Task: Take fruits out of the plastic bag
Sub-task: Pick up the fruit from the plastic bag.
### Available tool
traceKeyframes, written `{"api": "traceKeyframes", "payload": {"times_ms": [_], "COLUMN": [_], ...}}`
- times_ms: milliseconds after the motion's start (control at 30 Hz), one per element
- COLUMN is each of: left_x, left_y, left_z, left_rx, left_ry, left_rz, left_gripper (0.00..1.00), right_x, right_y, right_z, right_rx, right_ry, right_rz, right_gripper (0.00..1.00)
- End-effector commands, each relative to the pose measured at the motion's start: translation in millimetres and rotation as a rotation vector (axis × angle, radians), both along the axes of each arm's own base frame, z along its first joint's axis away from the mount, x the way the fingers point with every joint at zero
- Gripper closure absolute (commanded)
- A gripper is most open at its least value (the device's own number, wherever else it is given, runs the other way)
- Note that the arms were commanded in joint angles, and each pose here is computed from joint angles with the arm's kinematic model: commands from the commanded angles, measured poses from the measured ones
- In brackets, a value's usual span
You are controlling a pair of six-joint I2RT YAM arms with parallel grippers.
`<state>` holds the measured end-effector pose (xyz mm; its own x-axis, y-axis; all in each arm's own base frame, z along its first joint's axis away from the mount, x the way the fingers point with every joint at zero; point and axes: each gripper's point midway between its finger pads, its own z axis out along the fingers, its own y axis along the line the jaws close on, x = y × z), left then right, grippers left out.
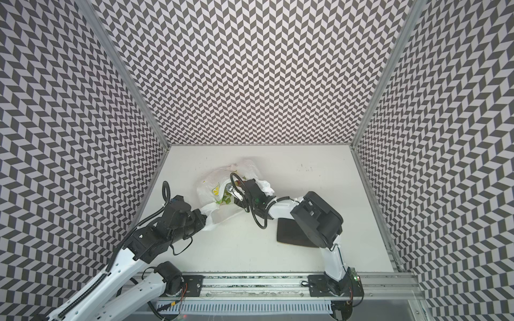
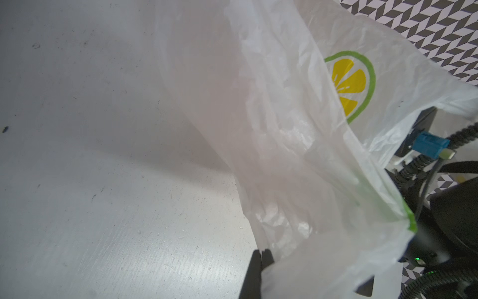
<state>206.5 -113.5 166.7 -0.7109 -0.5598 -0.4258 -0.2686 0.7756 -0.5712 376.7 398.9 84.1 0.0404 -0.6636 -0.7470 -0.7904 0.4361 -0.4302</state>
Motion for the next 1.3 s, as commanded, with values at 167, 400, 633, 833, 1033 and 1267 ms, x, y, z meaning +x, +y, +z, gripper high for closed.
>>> {"api": "traceKeyframes", "payload": {"times_ms": [167,400,633,833,1033,1267], "left_x": [1.4,-4.4,-2.0,-1.9,-1.7,-0.4], "left_y": [2.6,5.8,4.5,5.6,5.6,2.7], "left_z": [9.6,7.1,7.6,7.2,6.9,5.8], "left_rx": [-0.001,-0.006,-0.001,0.004,0.004,-0.001], "left_ry": [-0.029,-0.017,-0.013,-0.011,-0.009,-0.003], "left_rz": [0.014,0.021,0.021,0.025,0.028,0.023], "left_gripper": [1.0,1.0,1.0,1.0,1.0,1.0], "right_x": [17.4,11.8,5.7,6.1,4.6,3.0], "right_y": [9.8,16.2,20.2,20.0,24.9,29.8], "right_z": [2.2,-11.6,-25.8,-33.1,-26.6,-25.6], "right_rx": [-0.038,-0.059,-0.067,-0.074,-0.05,-0.026], "right_ry": [-0.085,-0.049,0.0,0.014,0.011,0.027], "right_rz": [0.086,0.163,0.202,0.201,0.223,0.239], "right_gripper": [0.44,0.58,0.63,0.68,0.7,0.74]}}
